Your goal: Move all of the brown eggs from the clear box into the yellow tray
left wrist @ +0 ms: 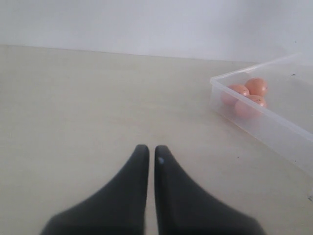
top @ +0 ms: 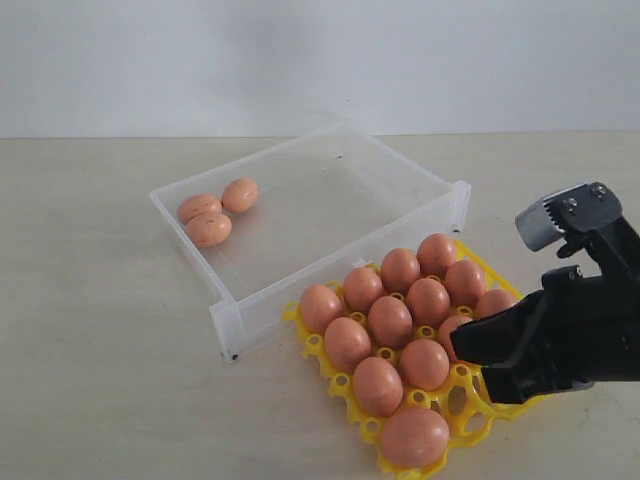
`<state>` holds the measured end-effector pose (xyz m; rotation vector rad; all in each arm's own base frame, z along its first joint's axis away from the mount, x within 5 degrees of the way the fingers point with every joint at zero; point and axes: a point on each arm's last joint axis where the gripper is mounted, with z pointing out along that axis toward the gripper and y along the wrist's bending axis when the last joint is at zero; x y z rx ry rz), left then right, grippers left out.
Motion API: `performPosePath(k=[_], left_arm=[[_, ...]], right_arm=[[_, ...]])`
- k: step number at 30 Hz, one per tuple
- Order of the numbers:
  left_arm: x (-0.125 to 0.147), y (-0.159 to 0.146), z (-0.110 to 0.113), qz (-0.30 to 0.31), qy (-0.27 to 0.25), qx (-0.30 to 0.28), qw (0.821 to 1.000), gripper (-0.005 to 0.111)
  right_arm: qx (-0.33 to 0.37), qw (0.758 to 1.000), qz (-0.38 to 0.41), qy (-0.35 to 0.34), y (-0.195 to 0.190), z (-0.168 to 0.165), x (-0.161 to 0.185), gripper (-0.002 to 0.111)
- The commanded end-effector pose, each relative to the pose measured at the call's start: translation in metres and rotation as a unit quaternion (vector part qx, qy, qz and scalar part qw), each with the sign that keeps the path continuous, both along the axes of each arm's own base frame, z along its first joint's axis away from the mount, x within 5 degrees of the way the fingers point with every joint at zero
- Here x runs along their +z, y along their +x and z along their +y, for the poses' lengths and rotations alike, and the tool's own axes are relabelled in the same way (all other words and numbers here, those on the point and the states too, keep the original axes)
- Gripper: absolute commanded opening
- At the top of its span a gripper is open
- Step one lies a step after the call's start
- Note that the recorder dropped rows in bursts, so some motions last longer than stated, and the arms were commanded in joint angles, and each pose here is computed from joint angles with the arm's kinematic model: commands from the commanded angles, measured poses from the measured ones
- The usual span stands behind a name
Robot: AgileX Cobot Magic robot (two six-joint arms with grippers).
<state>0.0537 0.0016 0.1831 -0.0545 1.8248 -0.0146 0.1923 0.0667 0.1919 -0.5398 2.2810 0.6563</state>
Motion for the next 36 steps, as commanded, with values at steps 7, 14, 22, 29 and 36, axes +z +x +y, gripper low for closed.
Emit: performPosePath(k=[7,14,22,29,36], left_arm=[[0.000,0.000,0.000,-0.002,-0.002,0.001,1.000,0.004],[0.000,0.000,0.000,-0.002,-0.002,0.001,1.000,0.004],[0.000,0.000,0.000,-0.002,-0.002,0.001,1.000,0.004],[0.000,0.000,0.000,-0.002,-0.002,0.001,1.000,0.004],[0.000,0.000,0.000,-0.002,-0.002,0.001,1.000,0.004]], right_arm=[[-0.239,0.916,-0.075,-0.312,0.035,-0.068,-0.002,0.000],[-0.085,0.933,0.228,-0.264,0.060,-0.039,0.047,0.000],[0.085,0.942,0.301,-0.125,0.057,0.019,0.049,0.000],[0.140,0.918,0.324,-0.182,0.054,0.048,0.023,0.000],[0.092,0.932,0.270,-0.224,0.070,0.048,0.010,0.000]])
